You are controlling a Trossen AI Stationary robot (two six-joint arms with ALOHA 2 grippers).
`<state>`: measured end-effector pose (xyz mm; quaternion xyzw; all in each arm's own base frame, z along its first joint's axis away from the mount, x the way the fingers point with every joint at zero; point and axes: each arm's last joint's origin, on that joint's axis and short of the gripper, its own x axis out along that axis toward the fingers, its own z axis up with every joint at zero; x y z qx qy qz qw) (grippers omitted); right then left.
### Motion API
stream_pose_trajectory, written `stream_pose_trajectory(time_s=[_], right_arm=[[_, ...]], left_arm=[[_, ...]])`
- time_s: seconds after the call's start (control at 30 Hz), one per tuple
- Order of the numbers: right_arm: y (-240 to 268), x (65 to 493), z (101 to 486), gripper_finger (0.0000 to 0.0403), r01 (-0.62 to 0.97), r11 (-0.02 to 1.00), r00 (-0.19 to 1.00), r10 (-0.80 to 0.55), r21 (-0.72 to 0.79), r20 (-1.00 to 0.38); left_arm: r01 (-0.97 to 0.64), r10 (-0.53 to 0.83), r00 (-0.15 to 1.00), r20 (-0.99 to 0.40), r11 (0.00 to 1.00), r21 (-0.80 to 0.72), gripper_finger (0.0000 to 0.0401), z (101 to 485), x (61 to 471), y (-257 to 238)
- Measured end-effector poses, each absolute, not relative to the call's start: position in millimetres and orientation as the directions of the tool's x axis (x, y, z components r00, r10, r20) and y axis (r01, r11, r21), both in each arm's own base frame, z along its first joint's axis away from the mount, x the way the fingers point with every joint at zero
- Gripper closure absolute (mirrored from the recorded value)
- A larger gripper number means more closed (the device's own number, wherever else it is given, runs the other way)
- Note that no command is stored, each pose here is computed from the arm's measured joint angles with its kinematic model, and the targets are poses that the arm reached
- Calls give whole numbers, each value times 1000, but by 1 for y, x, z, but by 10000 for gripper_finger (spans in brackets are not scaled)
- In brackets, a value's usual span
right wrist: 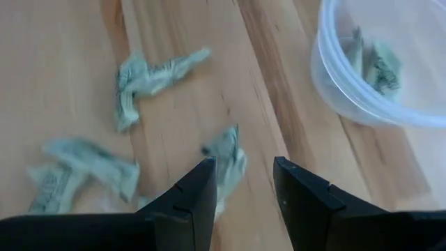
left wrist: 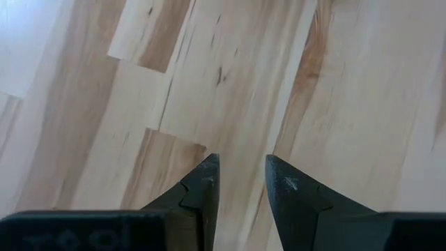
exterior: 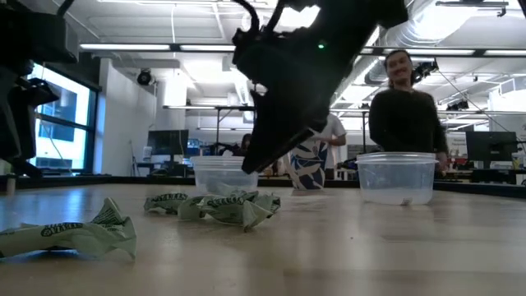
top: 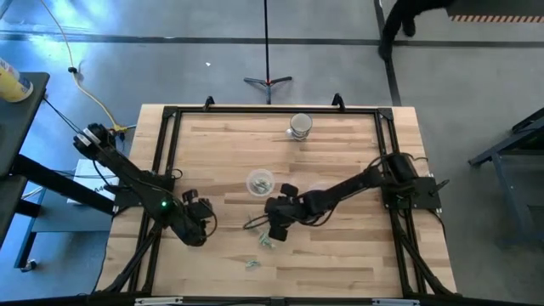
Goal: Pick and place Stevia / Truvia into bins
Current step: Put the green stevia packet into the left transparent container
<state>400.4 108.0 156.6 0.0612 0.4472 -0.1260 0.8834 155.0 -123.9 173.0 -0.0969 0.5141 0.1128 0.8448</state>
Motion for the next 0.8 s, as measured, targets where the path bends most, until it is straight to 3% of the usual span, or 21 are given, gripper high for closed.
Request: stream_pose_trajectory(time_s=[0.4,0.6,0.8], right_arm=[[106,408,149,265,310,950,591,-161,38,-790],[108,410,137,225,274,960,575,-117,57,-809],[105,409,135,191,298,954,558,-166,9,-813]], left_arm=[[-253,112,441,-890,967,-3,251,172,154,-123],[-255,118,445,-888,967,1,251,172,154,-122],[-272,119,446,-887,962,-7,251,172,155,-122]])
